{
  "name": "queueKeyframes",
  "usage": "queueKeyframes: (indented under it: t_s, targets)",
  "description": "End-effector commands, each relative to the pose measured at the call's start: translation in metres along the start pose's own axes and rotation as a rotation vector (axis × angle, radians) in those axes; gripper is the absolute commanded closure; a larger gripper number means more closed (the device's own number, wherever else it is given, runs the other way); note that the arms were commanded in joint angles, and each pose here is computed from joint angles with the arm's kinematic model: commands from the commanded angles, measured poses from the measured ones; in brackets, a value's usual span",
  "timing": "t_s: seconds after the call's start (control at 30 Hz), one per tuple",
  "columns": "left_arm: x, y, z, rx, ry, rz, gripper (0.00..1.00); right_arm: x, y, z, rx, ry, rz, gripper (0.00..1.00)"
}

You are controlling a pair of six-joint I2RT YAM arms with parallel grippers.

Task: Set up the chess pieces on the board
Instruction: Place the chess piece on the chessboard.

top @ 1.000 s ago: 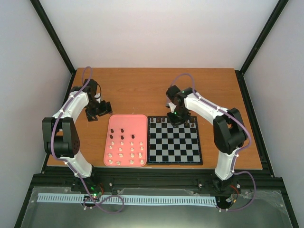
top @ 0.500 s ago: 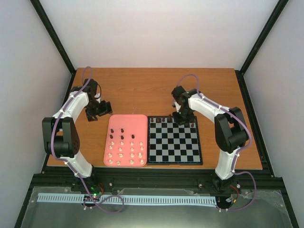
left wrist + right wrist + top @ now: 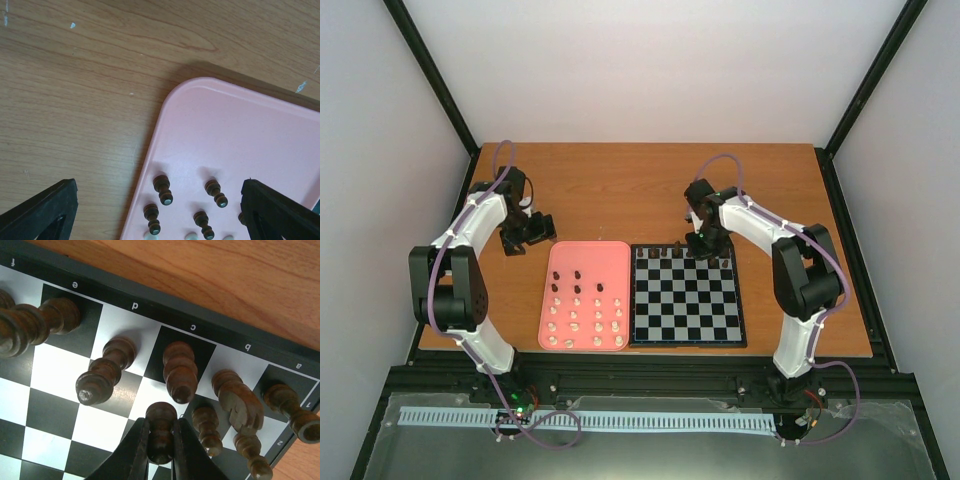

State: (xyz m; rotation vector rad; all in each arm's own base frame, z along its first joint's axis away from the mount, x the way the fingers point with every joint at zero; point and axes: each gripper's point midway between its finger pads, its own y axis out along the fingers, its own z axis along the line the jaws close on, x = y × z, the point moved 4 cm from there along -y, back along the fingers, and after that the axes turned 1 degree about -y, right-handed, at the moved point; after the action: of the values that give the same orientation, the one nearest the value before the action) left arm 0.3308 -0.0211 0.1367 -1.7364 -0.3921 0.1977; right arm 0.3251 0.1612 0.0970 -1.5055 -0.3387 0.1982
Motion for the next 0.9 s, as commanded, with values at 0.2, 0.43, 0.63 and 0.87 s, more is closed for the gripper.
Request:
queueKeyframes:
  t_s: [0.2,0.43,0.63,0.87]
  targets:
    - [0.005,-0.003,-0.001,0.006,0.015,-0.011,0.00,-0.002,0.019,-0.003,0.003,0.003,0.023,0.97]
    - [0.005,-0.002,-0.001,0.004,0.013,-0.008,0.00,-0.005,0.025,-0.003,0.000,0.009,0.037,0.97]
    - [0.005,-0.003,-0.002,0.004,0.014,-0.010,0.00,-0.005,0.027,-0.002,0.009,0.005,0.040,0.96]
    - [0.005,-0.004,-0.002,0.004,0.016,-0.011,0.00,-0.007,0.024,0.000,0.024,-0.005,0.037,0.89]
